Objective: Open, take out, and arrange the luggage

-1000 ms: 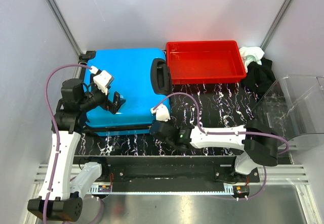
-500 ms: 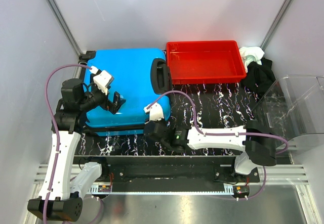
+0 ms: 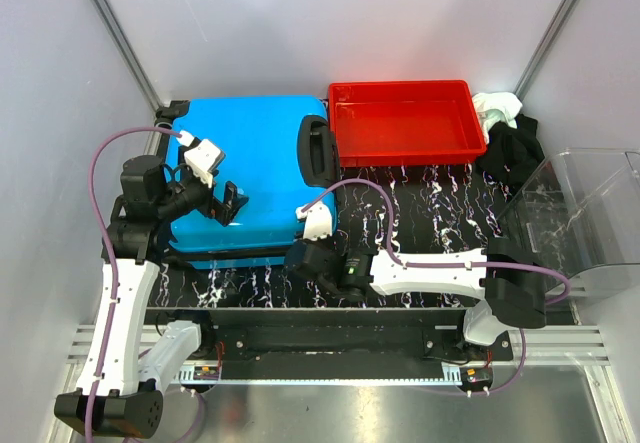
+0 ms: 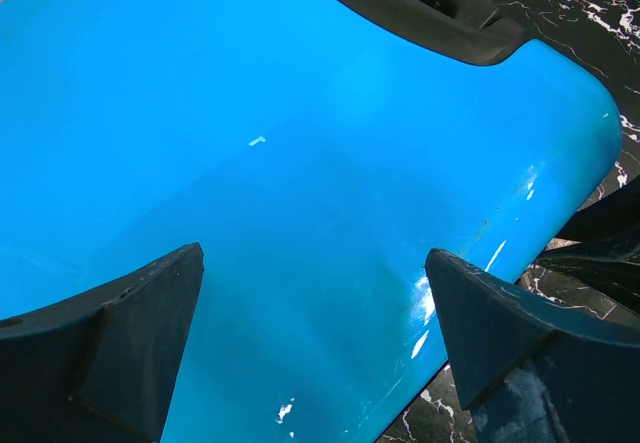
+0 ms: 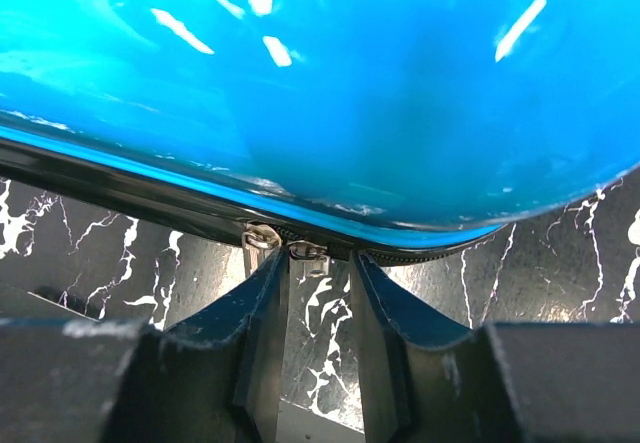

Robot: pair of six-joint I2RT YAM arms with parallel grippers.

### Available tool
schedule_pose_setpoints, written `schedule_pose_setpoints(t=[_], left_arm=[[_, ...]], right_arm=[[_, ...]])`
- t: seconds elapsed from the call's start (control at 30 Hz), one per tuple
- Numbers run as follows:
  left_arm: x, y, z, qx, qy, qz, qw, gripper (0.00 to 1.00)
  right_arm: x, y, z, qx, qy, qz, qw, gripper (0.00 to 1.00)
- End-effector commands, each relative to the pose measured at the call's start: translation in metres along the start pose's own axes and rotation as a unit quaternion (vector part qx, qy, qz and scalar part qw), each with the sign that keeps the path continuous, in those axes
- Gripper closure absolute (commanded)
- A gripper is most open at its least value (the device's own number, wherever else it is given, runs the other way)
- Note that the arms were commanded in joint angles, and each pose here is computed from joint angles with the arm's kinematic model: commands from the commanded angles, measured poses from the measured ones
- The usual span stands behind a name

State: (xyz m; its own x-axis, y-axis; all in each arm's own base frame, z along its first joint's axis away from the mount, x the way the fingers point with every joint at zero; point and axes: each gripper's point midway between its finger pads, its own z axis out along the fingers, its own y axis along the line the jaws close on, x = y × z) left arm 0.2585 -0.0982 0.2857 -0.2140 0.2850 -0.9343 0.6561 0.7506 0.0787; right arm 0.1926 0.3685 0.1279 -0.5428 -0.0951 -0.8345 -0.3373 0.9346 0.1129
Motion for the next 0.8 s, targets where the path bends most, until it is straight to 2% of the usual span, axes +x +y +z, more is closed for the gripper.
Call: schedule_pose_setpoints(t=[0.0, 0.6, 0.77], left_arm=[[-0.015, -0.002, -0.001, 0.008, -0.028, 0.02, 0.999, 0.02], [-0.021, -0.003, -0.002, 0.01, -0.033, 0.019, 0.999, 0.02], [-0.022, -0.002, -0.003, 0.008, -0.034, 0.02, 0.999, 0.02]], right_arm=[[-0.015, -0.015, -0.002, 0.035, -0.022, 0.023, 0.999, 0.64], [-0.009, -0.013, 0.02, 0.067, -0.031, 0.008, 0.997, 0.64], [0.007, -0.014, 0.026, 0.076, -0.016, 0.018, 0.997, 0.61]])
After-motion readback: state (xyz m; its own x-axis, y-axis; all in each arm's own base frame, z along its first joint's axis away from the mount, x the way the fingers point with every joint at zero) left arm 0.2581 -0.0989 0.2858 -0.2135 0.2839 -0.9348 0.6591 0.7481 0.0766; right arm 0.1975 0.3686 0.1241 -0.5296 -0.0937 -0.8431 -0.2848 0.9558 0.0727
